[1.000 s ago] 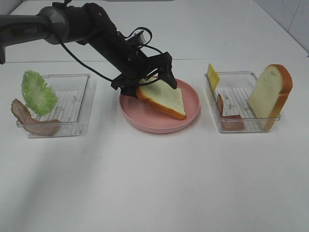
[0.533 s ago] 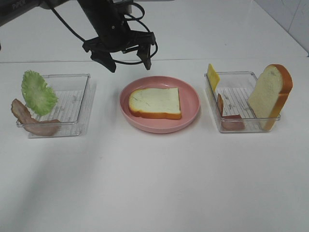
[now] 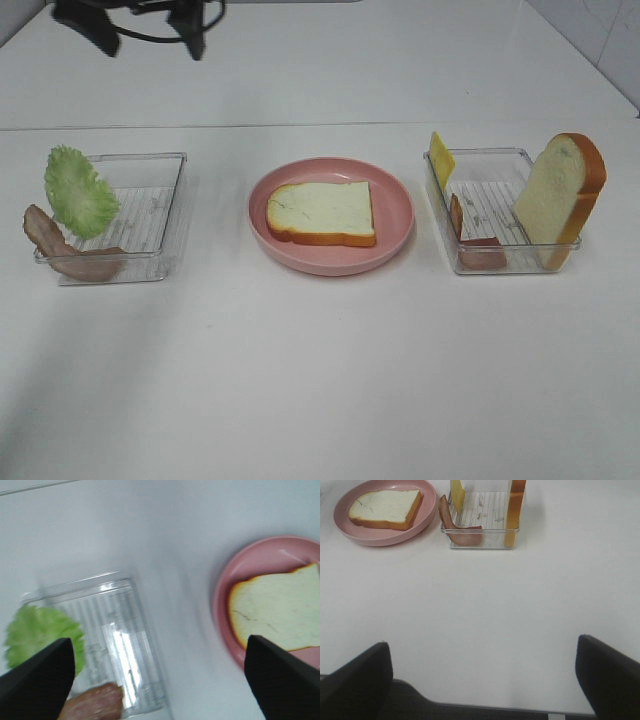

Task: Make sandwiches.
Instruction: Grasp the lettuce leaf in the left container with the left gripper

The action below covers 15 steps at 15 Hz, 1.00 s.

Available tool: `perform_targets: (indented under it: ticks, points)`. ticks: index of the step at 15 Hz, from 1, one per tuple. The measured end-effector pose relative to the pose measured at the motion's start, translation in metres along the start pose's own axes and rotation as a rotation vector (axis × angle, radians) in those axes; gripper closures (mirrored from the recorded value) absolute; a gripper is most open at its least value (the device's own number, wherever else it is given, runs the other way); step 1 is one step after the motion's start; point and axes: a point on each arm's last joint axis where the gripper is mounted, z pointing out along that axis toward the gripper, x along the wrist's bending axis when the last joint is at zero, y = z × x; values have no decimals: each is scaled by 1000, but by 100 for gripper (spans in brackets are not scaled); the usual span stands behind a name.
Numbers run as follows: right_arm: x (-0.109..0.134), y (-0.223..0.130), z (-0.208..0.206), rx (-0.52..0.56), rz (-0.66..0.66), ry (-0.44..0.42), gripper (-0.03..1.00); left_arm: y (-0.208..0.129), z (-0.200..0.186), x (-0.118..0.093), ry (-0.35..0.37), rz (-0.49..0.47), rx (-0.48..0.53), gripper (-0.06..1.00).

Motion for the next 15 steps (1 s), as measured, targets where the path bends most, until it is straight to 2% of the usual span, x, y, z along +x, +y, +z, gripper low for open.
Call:
perform_targets:
  ticks: [1, 2, 3, 4, 5, 10, 15]
  points:
    - [0, 0, 0, 0, 0, 0, 0, -2, -6, 13, 20, -20, 3, 10]
    - [0, 0, 0, 0, 0, 0, 0, -10, -13, 52, 67, -87, 25, 10]
    - [0, 0, 0, 0, 0, 0, 0, -14, -13, 72, 92, -124, 43, 10]
    - [0, 0, 0, 0, 0, 0, 0, -16, -12, 79, 99, -139, 50, 10]
    - [0, 0, 0, 0, 0, 0, 0, -19, -6, 97, 93, -179, 71, 10]
    - [0, 0, 0, 0, 0, 0, 0, -21, 19, 97, 75, -176, 126, 10]
    - [0, 0, 0, 0, 0, 0, 0, -29, 61, 104, 126, -153, 213, 10]
